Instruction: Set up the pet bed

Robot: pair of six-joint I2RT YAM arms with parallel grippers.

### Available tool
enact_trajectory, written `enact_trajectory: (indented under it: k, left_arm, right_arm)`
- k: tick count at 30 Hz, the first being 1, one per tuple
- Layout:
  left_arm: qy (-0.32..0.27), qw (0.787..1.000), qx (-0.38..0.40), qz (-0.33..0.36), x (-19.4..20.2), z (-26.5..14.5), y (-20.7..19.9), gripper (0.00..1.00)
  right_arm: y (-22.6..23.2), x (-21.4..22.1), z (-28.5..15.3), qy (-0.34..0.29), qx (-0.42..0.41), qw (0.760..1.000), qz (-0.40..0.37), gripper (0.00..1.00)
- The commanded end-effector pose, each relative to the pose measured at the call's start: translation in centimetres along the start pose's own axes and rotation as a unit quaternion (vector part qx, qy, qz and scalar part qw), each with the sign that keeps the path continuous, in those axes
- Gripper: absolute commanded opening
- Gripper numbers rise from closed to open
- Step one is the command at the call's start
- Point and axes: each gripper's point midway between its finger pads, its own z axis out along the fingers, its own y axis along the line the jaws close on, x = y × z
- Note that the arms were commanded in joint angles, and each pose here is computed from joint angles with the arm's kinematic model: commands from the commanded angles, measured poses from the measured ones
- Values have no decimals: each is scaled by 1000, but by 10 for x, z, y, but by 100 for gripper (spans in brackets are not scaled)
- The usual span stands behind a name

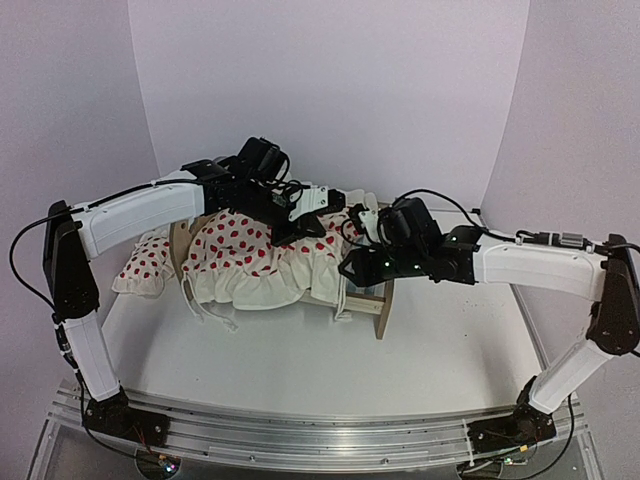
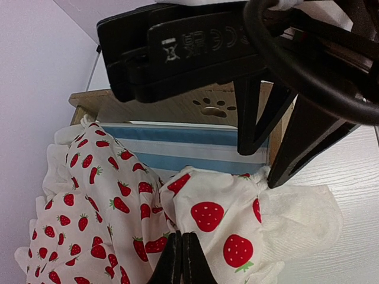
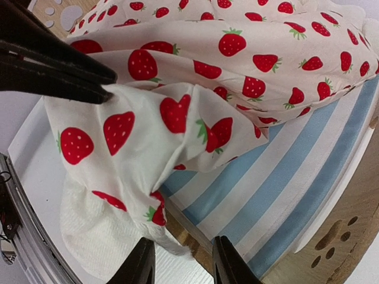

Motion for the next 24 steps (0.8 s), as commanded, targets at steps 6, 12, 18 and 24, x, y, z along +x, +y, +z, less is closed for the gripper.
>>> enact_trajectory:
  k: [6,12,18,24]
  left_arm:
    - [-31,999,-29,25,-23,-22,13,0]
    - [-31,999,-29,26,-23,-22,13,0]
    - [-32,999,-29,26,-23,-21,13,0]
    - [-29,999,-29,27,-22,-21,12,0]
  right_arm:
    - [4,-17,-22,-36,-10,999,-11,29]
    - [-2,-17,-10,-31,10,999,-13,27]
    - [-9,-19,-5,-35,32,999,-14,23]
    - [-4,-8,5,-13,13,1000,-7,24]
